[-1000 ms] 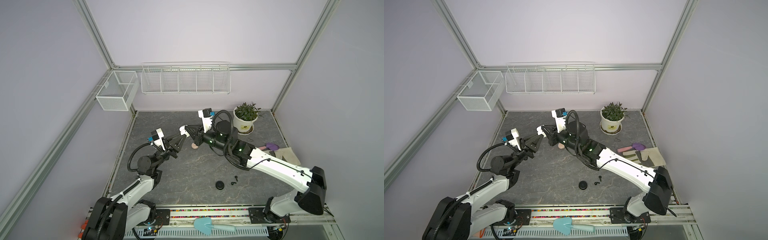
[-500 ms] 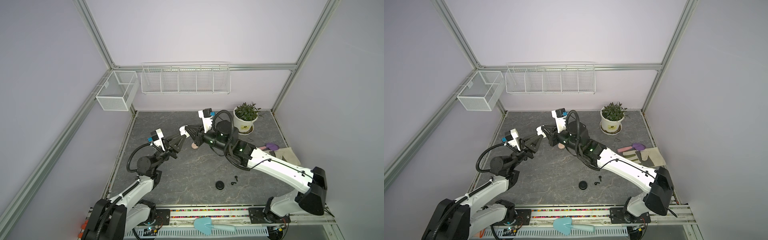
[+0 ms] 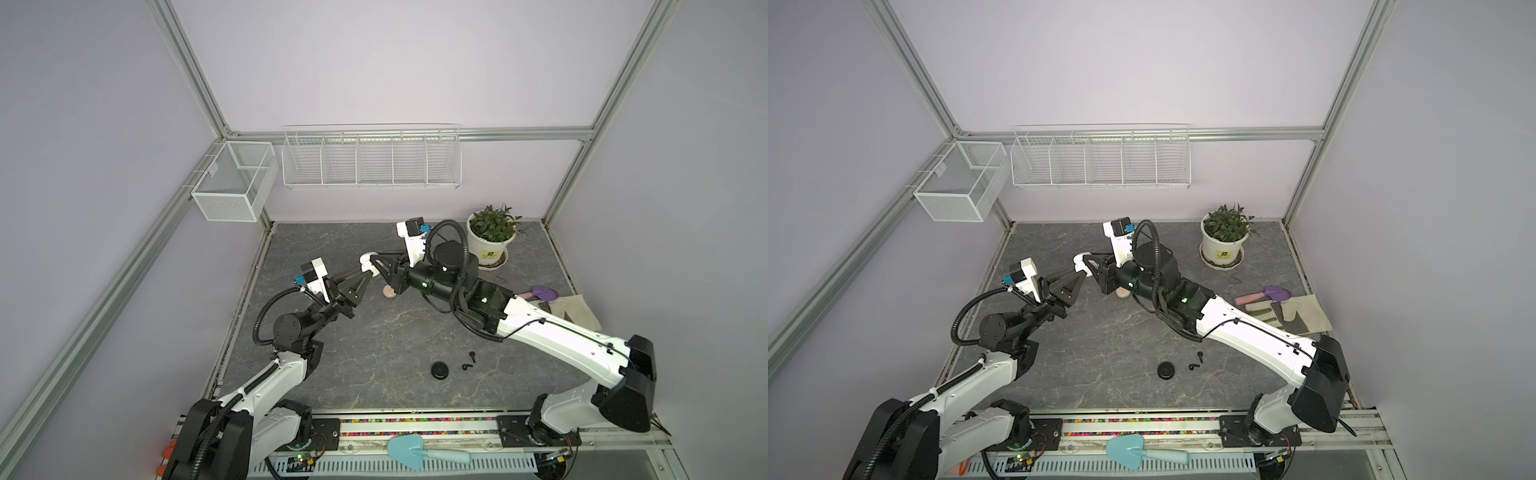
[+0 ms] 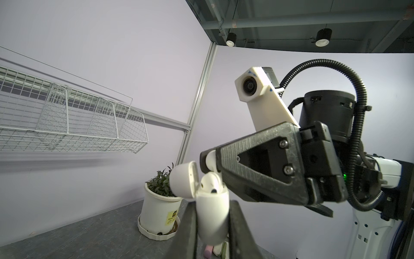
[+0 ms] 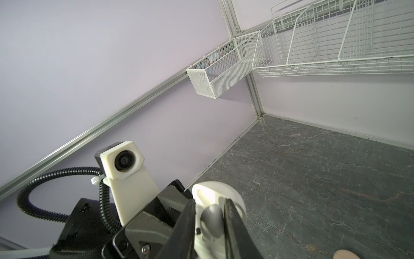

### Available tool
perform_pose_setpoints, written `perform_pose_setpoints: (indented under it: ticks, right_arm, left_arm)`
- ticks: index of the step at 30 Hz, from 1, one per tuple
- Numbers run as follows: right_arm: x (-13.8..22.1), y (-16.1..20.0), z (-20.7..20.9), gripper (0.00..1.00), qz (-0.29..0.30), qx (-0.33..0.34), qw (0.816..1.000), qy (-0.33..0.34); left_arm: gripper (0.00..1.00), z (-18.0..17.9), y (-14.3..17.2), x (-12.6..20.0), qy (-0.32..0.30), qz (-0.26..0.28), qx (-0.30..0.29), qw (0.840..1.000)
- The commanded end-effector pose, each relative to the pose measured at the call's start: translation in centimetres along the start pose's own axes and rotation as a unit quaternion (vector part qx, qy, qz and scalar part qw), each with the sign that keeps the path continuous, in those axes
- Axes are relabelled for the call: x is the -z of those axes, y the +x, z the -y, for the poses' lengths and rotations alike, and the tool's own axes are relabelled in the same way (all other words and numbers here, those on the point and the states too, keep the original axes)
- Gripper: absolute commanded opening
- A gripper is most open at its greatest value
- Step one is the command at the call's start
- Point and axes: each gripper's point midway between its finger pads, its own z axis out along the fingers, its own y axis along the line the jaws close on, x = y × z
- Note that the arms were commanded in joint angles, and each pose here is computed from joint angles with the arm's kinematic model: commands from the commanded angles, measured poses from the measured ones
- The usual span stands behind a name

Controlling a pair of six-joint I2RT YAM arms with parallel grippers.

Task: Insert wireless bluetooth earbuds into charging case
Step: Insert the wireless bluetooth earbud into the charging case, then close the charging case.

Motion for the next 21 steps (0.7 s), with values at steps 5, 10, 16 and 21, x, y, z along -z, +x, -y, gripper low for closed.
perform_pose_setpoints:
  ticks: [5,10,16,21]
  right_arm:
    - [0.3,1.2,-0.3,0.3,-0.034,0.005,0.999,-0.003]
    - [0.3,0.9,-0.4,0.33,-0.034,0.009,0.999,-0.003]
    - [1.2,-0.7,-1.3,0.45,-0.052,0.021,0.998,-0.022]
    - [3.8,-1.2,-3.1,0.65,-0.14,0.035,0.985,-0.093]
  left_arm:
    - [0.0,2.2,-2.7,-0.2,0.038,0.038,-0.039,0.998]
    - [0.0,2.3,-2.7,-0.1,0.04,0.039,-0.04,0.998]
    - [0.0,2.3,-2.5,-0.1,0.04,0.036,-0.038,0.998]
    - [0.0,2.3,-1.8,0.1,0.042,0.025,-0.023,0.999]
